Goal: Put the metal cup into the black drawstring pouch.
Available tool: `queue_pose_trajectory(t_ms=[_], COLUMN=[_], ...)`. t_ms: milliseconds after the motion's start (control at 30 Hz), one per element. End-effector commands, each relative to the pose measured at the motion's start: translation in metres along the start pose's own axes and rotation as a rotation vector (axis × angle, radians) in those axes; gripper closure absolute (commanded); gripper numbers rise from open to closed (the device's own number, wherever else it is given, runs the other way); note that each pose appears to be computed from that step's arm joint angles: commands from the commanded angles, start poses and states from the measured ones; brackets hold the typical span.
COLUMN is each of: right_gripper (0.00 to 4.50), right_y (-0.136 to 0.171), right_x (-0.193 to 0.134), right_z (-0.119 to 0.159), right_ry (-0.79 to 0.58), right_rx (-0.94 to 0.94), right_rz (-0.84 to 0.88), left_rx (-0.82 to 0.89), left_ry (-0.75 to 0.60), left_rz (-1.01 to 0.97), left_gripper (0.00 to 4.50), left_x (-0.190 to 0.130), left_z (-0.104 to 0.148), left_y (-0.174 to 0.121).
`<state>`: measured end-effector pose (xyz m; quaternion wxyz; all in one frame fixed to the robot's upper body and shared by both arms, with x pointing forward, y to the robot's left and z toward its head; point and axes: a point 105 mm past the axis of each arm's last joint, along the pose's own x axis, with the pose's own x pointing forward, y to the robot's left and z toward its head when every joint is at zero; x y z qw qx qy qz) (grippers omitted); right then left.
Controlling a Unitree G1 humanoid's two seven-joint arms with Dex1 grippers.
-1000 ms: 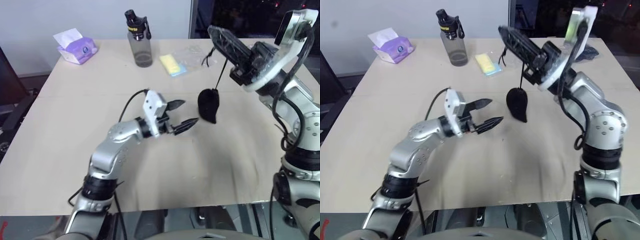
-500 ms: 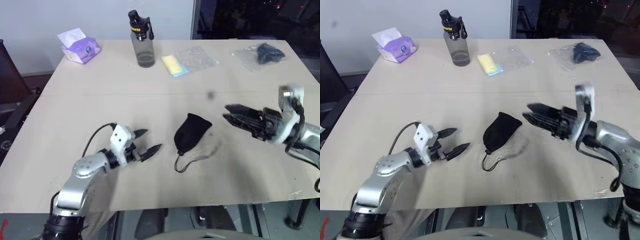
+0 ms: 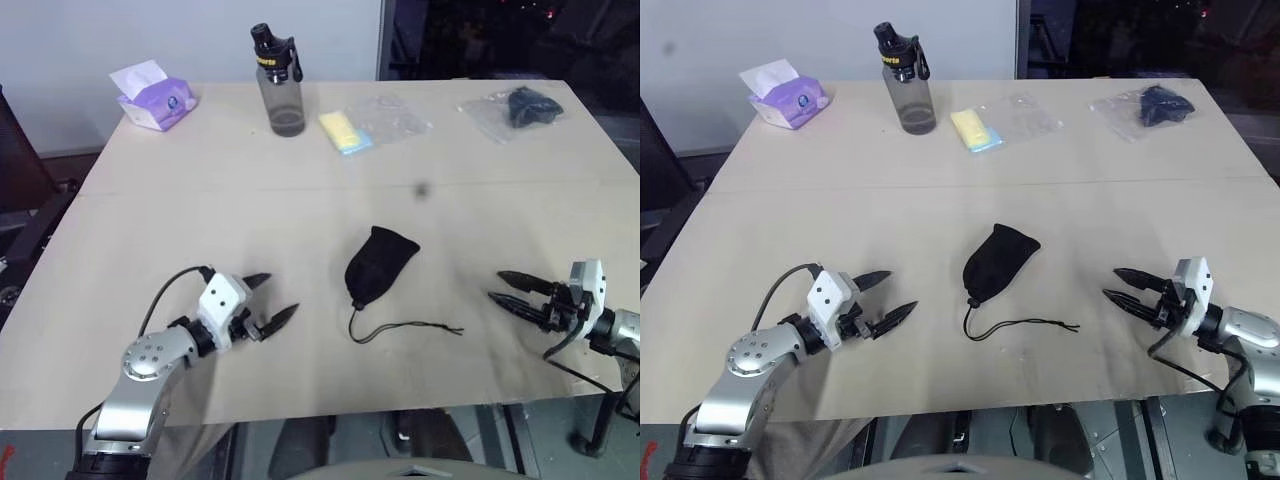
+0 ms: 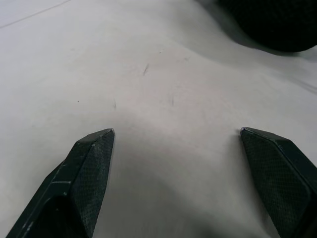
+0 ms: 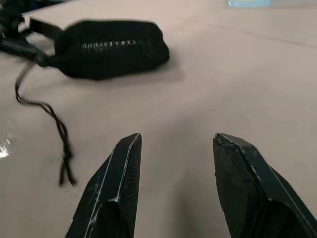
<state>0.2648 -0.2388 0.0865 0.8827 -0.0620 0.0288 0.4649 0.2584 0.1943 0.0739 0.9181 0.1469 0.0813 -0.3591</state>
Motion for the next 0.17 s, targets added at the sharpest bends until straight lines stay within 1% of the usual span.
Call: queue_pose_trajectory(t_ms=[33, 167], right_gripper=[2.22, 2.22], right_y=[-0.0027, 0.0], right_x=[-0.0038, -0.0031], right_z=[0.004, 0.0017], right_ry=[-0.015, -0.017], right_rx=[-0.053, -0.056], right_rz=[0.001, 0.008], left_rx=[0.005, 0.007], left_ry=[0.001, -0.006], left_rz=[-0.001, -0.001], left_gripper=[0.28, 0.28], left_x=[-0.0024, -0.0005], left_z=[-0.0005, 0.0022], left_y=[-0.0011, -0.0026])
